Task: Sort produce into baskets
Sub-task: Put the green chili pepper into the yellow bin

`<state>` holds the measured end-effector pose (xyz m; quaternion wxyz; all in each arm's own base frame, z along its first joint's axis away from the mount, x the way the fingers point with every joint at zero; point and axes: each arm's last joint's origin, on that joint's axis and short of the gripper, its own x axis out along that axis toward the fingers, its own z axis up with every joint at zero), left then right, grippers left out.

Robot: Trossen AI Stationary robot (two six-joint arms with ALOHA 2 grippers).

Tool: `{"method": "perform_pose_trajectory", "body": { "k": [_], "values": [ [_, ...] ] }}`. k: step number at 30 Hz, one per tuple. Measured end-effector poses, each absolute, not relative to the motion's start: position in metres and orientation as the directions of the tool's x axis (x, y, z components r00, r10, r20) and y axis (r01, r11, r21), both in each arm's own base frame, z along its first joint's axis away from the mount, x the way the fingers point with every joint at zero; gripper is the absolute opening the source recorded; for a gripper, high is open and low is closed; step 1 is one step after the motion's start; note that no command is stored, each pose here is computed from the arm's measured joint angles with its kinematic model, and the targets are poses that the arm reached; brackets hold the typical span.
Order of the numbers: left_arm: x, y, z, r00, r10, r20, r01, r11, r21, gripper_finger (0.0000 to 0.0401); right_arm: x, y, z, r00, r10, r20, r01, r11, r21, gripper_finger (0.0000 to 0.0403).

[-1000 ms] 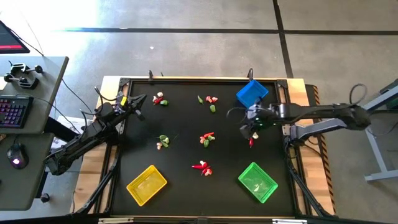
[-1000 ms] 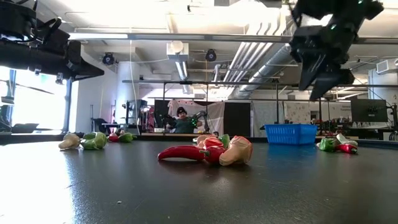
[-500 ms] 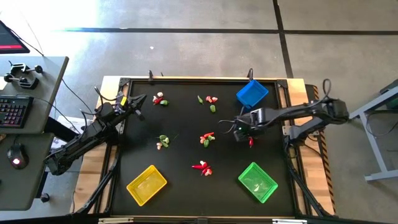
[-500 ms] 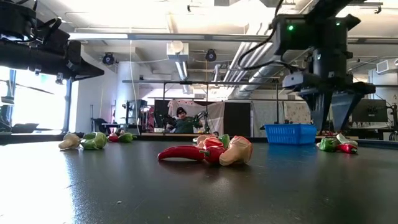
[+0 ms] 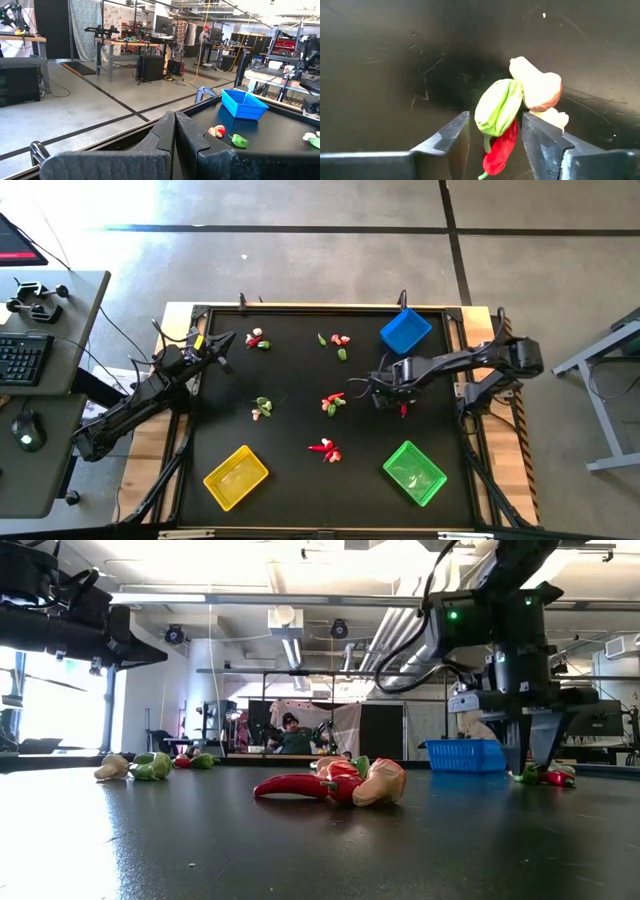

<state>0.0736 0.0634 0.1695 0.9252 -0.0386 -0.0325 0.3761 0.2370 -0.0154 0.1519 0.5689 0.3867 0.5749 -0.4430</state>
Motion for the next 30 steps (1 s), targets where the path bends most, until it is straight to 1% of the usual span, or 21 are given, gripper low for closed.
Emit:
{"method": "perform_pose_trajectory", "body": {
  "k": [3,5,11,17,25,30],
  "values": [
    [0.074,0.063,0.169,0.715,0.699,0.031,-0.694,0.714,-0.096,0.0000,0.240,-0.016,0.149,-0.045,-0.065,-0.997,0.947,0.316,-0.063,0.0136],
    [0.074,0.063,0.169,0.715,0.699,0.031,-0.694,0.714,-0.096,0.0000,0.242,-0.016,0.147,-0.031,-0.068,-0.997,0.939,0.340,-0.052,0.0121],
    [0.074,0.063,0.169,0.714,0.699,0.031,-0.694,0.714,-0.096,0.0000,0.247,-0.016,0.147,0.024,-0.069,-0.997,0.904,0.426,-0.008,0.0075],
    [0.074,0.063,0.170,0.715,0.699,0.031,-0.693,0.714,-0.096,0.0000,0.251,-0.015,0.147,0.066,-0.023,-0.998,0.849,0.526,0.044,0.0040],
    [0.074,0.063,0.170,0.715,0.699,0.031,-0.694,0.714,-0.096,0.0000,0.258,-0.010,0.149,0.126,0.014,-0.992,0.760,0.642,0.105,0.0032],
    [0.074,0.063,0.170,0.715,0.699,0.031,-0.694,0.714,-0.096,0.0000,0.274,-0.001,0.169,0.191,-0.013,-0.981,0.677,0.725,0.123,0.0035]
  ]
}}
